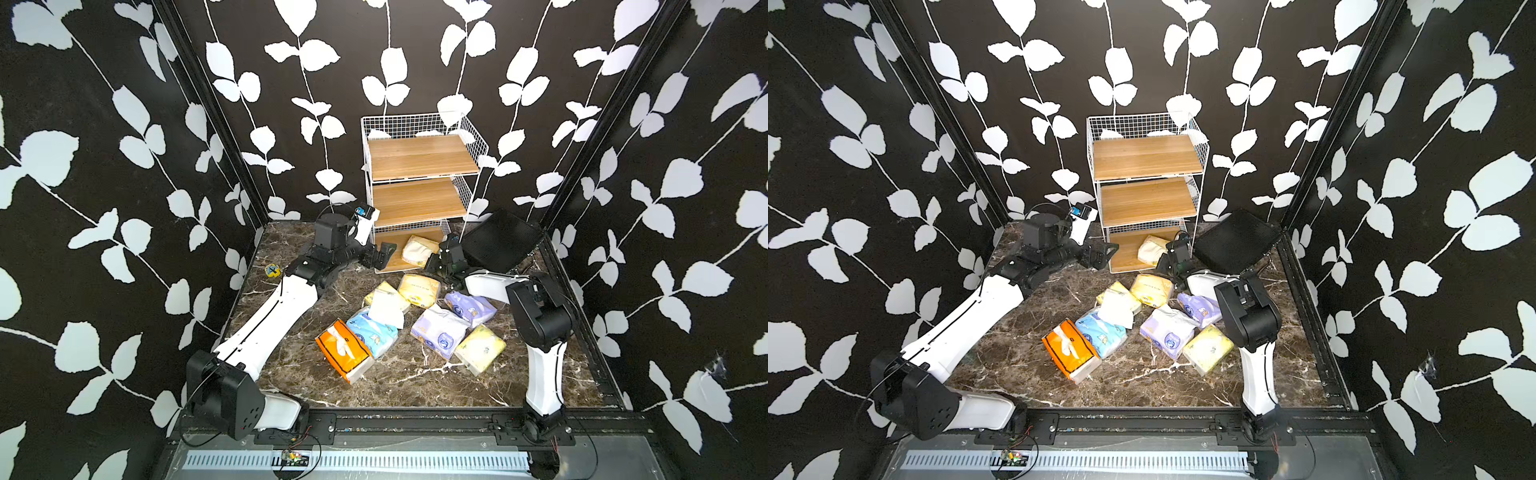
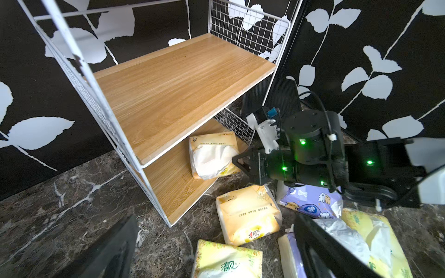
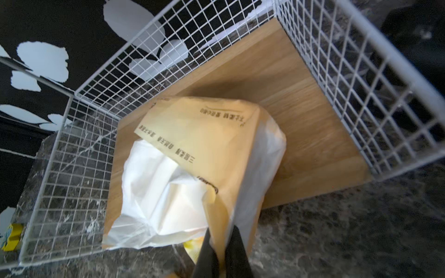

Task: Remove the tissue boxes from the shelf
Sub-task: Pick up a box of tissues from the shelf.

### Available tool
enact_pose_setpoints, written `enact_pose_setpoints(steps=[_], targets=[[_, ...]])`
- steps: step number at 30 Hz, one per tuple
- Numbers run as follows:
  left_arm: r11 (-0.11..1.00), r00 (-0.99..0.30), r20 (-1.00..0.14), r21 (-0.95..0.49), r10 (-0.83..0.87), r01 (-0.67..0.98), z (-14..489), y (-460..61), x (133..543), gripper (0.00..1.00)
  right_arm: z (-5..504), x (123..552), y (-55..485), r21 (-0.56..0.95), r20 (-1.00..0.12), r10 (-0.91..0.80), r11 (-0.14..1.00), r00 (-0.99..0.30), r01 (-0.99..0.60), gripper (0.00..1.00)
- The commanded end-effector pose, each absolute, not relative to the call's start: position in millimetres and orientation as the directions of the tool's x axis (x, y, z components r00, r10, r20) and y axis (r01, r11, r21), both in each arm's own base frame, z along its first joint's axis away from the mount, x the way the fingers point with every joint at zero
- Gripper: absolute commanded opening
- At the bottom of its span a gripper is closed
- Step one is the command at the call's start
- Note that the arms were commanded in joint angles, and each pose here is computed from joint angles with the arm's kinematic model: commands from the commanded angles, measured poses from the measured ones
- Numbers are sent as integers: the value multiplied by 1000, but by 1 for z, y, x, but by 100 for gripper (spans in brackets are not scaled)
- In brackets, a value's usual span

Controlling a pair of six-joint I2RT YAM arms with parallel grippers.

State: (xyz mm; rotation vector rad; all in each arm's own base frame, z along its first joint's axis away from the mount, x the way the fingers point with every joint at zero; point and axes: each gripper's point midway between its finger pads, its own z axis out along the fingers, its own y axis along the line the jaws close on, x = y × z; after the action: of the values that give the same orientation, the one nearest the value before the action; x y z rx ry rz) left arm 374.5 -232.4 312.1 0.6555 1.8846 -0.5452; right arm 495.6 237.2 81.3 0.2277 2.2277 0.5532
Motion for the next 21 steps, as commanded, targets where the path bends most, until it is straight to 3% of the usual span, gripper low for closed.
enact_pose_setpoints(steps=[1, 9, 21], targets=[[766, -282, -938, -31, 199, 643, 329, -224, 369, 99, 104, 480, 241, 472, -696, 307, 877, -649, -91, 0], [834, -285, -941, -4, 184, 551, 341, -207, 379, 99, 135, 449, 251, 544, -670, 282, 816, -686, -196, 0], [903, -378, -926, -158, 6, 399, 362, -180, 362, 99, 174, 381, 243, 562, -666, 185, 762, -723, -323, 0]])
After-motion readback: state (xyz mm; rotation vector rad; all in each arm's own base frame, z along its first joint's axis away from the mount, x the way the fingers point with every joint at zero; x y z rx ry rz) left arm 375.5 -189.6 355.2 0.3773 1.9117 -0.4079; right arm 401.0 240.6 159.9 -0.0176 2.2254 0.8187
